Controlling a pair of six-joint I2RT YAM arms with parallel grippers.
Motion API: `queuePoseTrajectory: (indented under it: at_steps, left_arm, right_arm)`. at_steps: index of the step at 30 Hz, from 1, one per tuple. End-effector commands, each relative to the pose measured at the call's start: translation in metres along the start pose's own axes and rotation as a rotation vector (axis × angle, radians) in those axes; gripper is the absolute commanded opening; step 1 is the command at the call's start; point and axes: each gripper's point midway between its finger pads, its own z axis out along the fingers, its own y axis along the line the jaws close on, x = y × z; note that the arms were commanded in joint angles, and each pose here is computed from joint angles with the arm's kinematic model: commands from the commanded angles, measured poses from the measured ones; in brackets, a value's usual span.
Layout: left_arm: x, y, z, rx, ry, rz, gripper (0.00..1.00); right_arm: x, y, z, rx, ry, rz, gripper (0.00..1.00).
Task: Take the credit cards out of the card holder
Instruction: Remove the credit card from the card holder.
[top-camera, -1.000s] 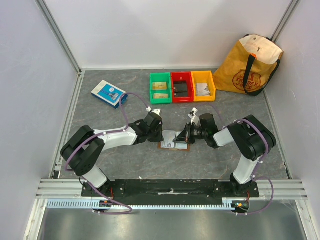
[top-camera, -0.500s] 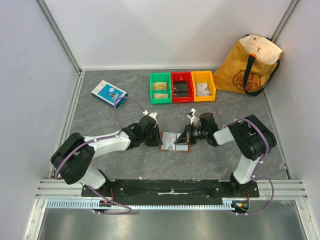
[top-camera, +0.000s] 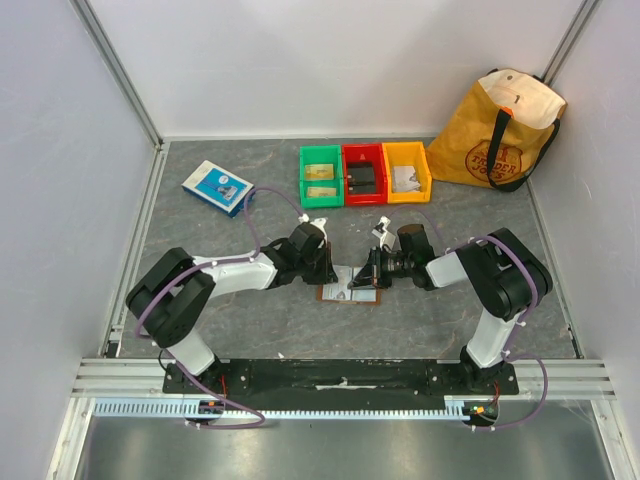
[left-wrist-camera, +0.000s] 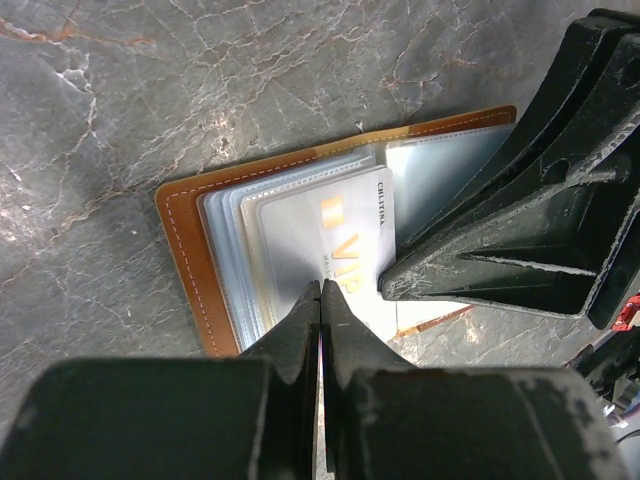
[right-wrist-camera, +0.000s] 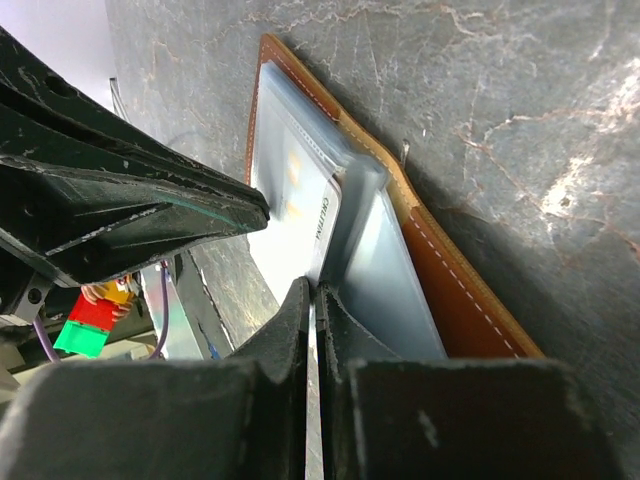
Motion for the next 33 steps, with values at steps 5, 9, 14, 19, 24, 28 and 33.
queuePoseTrajectory:
  at_steps: [5, 9, 14, 19, 24, 28, 33]
  left_arm:
    - [0.020, 0.028, 0.002, -0.081, 0.016, -0.053, 0.02]
    - [0.027, 0.031, 0.001, -0.080, 0.028, -0.066, 0.02]
    - [0.030, 0.032, 0.002, -0.082, 0.038, -0.075, 0.02]
    - [0.025, 0.026, 0.002, -0.057, 0.019, -0.074, 0.02]
    - [0.027, 0.026, 0.003, -0.052, 0.026, -0.080, 0.02]
    - [0.027, 0.024, 0.002, -0.041, 0.029, -0.082, 0.02]
    - [0.022, 0.021, -0.004, -0.036, 0.005, -0.085, 0.02]
  right_arm:
    - [-0.010, -0.004, -0.002, 0.021, -0.068, 0.008, 0.06]
    - [-0.014, 0.000, -0.002, -0.001, -0.096, 0.022, 0.10]
    - [-0.019, 0.007, -0.001, -0.044, -0.122, 0.035, 0.13]
    - [-0.022, 0.011, -0.002, -0.075, -0.143, 0.036, 0.21]
    - [-0.024, 0.014, -0.004, -0.109, -0.163, 0.051, 0.20]
    - [-0.023, 0.013, -0.002, -0.118, -0.158, 0.057, 0.08]
    - [-0.021, 0.011, -0.003, -0.113, -0.154, 0.052, 0.00]
